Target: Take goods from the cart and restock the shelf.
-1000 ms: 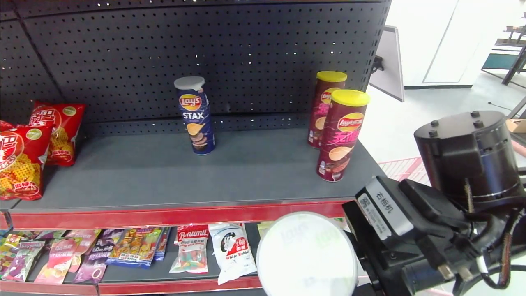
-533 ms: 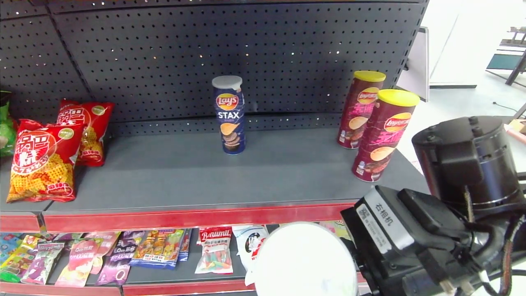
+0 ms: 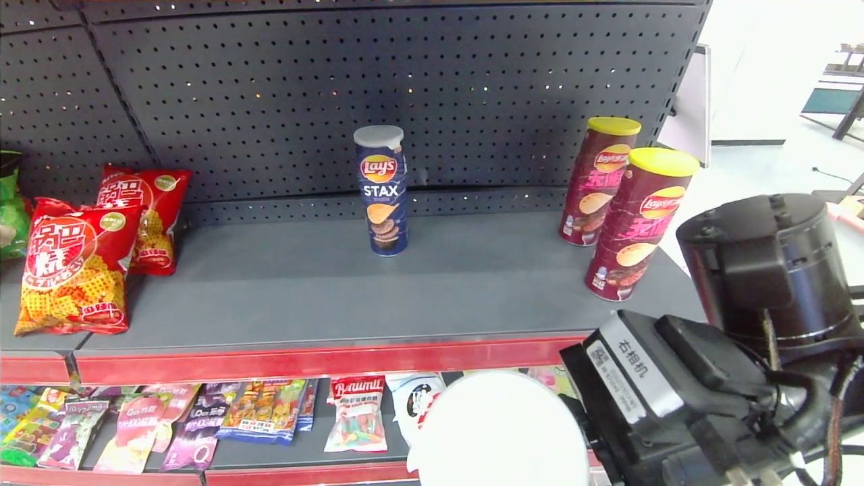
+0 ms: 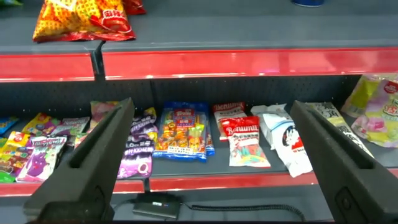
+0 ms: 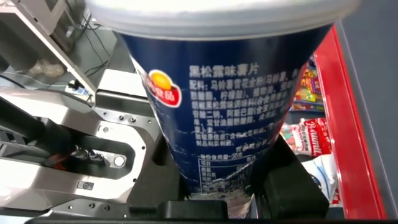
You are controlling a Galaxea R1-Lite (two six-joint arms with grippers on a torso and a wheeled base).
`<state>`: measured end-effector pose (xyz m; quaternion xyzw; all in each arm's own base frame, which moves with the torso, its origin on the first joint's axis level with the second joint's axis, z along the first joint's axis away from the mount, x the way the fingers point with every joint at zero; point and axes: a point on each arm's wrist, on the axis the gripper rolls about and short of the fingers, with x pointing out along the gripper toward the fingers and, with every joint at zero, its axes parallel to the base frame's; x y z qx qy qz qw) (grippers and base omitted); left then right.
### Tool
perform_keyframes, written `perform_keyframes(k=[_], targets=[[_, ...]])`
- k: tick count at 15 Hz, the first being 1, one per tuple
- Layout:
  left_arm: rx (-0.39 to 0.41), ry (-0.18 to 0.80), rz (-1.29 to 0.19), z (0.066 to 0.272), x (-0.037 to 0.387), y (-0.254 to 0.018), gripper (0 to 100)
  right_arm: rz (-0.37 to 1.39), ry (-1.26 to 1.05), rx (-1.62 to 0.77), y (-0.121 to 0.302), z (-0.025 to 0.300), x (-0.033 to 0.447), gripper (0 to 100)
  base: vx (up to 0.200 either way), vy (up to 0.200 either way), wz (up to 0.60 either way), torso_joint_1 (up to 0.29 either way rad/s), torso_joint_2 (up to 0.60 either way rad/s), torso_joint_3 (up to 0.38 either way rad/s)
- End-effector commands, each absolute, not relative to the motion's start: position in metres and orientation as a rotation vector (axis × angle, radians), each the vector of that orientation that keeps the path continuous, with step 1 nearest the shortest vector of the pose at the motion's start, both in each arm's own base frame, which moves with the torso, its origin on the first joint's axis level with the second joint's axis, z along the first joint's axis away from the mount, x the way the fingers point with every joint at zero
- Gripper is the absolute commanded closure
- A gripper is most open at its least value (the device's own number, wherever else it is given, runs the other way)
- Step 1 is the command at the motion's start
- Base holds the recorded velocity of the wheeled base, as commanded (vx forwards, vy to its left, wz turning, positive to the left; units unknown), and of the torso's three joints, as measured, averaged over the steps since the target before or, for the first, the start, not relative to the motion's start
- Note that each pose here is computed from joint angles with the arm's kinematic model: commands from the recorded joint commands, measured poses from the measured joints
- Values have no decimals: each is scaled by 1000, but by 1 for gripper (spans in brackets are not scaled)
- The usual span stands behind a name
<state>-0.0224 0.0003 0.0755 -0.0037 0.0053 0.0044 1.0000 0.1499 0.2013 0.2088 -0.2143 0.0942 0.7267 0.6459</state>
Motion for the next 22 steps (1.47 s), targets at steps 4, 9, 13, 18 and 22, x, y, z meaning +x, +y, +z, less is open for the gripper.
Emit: perform_keyframes(k=[4, 9, 13, 18, 22], targets=[[-8, 12, 9, 75, -22, 0, 0, 1658, 217, -489, 202, 208, 149, 100, 0, 100, 0, 1, 2, 1], [-9, 12, 9, 75, -22, 0, 0, 1656, 218, -483, 199, 202, 147, 100, 0, 160, 0, 3, 4, 2], [-8, 12, 9, 75, -22, 0, 0, 1656, 221, -482, 197, 202, 146, 100, 0, 0, 0, 0, 0, 0], [-8, 12, 9, 75, -22, 0, 0, 1655, 216, -481, 197, 203, 146, 100, 0, 0, 0, 0, 0, 0], [-8, 12, 9, 75, -22, 0, 0, 1655, 218, -481, 197, 202, 146, 100, 100, 0, 0, 1, 1, 1]])
